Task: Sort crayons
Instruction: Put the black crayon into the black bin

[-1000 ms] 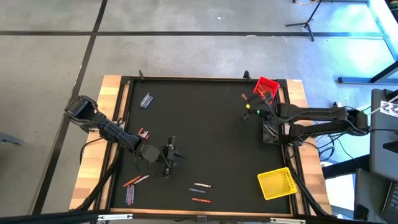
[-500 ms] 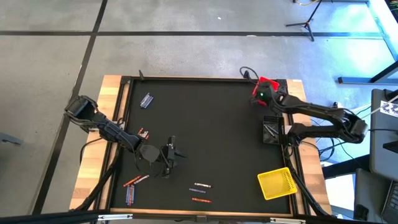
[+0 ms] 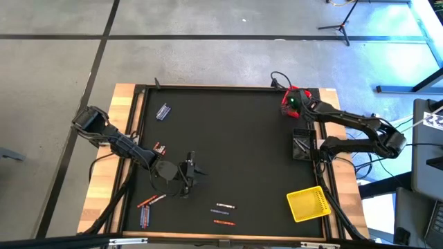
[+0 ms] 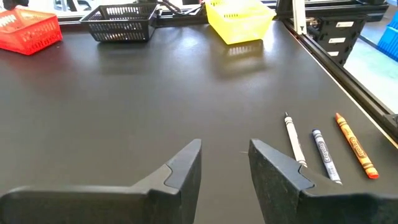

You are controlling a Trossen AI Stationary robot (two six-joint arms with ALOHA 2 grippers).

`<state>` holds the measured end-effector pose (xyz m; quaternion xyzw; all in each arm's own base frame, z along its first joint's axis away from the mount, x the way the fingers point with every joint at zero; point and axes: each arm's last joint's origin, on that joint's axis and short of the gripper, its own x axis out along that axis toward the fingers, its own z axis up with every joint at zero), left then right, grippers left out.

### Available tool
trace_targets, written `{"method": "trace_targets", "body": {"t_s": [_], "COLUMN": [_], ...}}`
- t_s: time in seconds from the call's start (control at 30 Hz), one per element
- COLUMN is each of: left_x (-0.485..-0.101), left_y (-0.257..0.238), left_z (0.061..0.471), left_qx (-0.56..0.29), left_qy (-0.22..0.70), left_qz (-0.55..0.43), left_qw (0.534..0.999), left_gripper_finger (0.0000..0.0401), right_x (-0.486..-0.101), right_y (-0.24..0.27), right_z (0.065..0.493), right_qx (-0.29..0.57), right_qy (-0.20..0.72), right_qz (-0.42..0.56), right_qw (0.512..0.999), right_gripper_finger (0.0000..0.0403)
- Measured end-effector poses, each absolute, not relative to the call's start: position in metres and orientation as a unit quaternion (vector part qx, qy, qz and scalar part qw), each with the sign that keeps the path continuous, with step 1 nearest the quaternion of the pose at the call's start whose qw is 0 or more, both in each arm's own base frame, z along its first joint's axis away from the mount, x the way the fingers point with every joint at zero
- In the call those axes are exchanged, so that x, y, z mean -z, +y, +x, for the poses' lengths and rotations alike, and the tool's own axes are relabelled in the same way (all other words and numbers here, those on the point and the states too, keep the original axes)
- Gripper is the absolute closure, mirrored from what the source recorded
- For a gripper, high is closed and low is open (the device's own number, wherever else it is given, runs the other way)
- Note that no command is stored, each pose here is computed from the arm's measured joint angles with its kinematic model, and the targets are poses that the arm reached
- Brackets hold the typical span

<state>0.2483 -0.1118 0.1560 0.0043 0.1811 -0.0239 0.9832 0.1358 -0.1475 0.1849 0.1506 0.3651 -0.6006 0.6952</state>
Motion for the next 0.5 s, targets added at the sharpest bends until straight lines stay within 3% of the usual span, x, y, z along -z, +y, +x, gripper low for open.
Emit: {"method": "trace_targets", "body": {"t_s": [0.17,0.37,0.5], "left_x": [-0.157,-0.157,-0.157], "left_y": [-0.112,-0.112,-0.113], "left_z": [0.249,0.249,0.249], "left_qx": [0.025,0.031,0.049], "left_qy": [0.177,0.178,0.179], "left_qz": [0.002,0.001,-0.002], "left_qw": [0.984,0.984,0.983], "left_gripper_finger": [0.0275,0.0275,0.0275], "right_x": [-0.200,-0.200,-0.196], "right_y": [-0.126,-0.083,-0.044], "right_z": [0.160,0.191,0.210], "right_qx": [0.467,0.365,0.251], "right_qy": [0.347,0.321,0.271], "right_qz": [0.163,0.116,0.103], "right_qw": [0.797,0.866,0.924], "right_gripper_finger": [0.0245,0.0244,0.0244]}}
